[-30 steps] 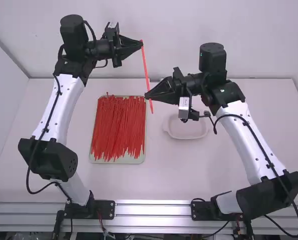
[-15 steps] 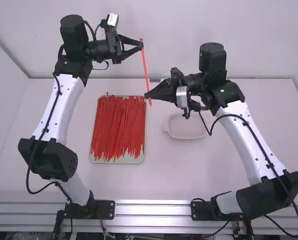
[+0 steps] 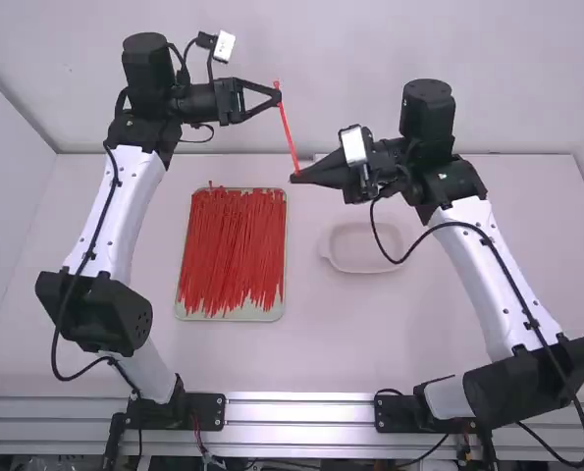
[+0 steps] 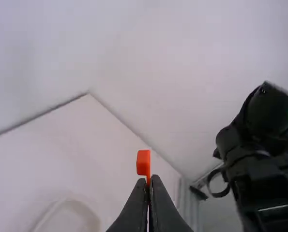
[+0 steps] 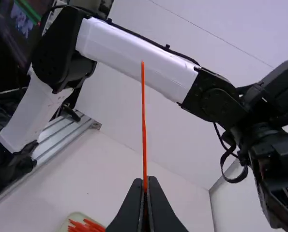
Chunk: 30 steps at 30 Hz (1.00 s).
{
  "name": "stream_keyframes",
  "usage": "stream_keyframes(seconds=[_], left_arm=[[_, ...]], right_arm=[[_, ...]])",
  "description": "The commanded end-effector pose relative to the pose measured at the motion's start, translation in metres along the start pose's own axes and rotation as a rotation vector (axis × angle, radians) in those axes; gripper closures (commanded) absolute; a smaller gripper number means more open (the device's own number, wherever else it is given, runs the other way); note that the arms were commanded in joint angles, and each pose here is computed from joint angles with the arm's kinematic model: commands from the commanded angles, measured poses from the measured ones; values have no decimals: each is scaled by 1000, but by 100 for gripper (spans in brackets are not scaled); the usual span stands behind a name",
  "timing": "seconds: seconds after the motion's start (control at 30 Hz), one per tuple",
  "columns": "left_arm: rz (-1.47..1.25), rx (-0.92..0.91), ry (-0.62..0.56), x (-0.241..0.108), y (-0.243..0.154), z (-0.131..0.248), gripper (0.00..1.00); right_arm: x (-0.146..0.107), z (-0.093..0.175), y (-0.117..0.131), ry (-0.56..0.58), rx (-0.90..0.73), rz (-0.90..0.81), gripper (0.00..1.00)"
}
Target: Fasten the cable tie
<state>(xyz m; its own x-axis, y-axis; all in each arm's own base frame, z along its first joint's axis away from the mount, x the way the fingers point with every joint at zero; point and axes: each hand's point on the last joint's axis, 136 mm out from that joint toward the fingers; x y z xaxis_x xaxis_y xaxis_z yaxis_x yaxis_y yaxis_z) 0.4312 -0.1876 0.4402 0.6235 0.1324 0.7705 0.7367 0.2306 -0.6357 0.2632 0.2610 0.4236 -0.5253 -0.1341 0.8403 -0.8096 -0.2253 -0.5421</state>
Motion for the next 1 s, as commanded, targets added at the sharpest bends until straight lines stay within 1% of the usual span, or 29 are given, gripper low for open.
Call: stream_keyframes(seconds=[0.0,0.1,0.17,0.3,0.43,0.53,0.57,0.63,0.8,0.87,0.93,0.97], left_arm=[[-229,-3,-13,8,-13,2,98],[-312,-2,-17,9,-13,2,98],[-349,-1,-18,10,-13,2,98],[-414,-3,-14,8,-13,2,98],[-435,-2,-14,8,-13,2,99],[-452,-4,-19,10,-14,2,98],[-455,-4,-20,10,-14,2,98],[-528,-4,-20,10,-15,2,98],[-668,-4,-24,11,-15,2,98],[-705,-13,-27,12,-18,2,98],[-747,-78,-21,10,-29,2,98],[-755,-89,-20,9,-31,3,98]], right_arm=[[6,-4,6,-38,40,-41,100],[14,-10,2,-43,54,-87,100],[17,-14,-6,-25,28,-126,100],[21,-18,-38,7,-115,-243,100],[30,-12,-62,-23,-226,-356,100],[30,1,-82,-69,-318,-534,100],[30,1,-83,-73,-321,-555,100],[20,4,-84,-83,-312,-690,100],[1,3,-67,-55,-212,-883,100],[-6,2,-65,-44,-211,-931,100],[-22,4,-64,-22,-250,-997,100],[-25,5,-65,-19,-258,-1011,100]])
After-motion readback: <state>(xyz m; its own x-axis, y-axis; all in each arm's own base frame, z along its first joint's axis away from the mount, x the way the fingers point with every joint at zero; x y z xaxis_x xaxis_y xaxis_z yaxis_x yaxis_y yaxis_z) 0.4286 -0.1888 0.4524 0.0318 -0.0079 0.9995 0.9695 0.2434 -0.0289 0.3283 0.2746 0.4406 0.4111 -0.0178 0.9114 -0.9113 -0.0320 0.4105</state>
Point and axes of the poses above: each hand's point on the last joint's axis, 136 mm out from that joint toward the fingers, its own z axis back along the fingers, its own y axis along the line the jaws close on, x = y × z, and after that the axes turned 5 degrees about z, right-handed
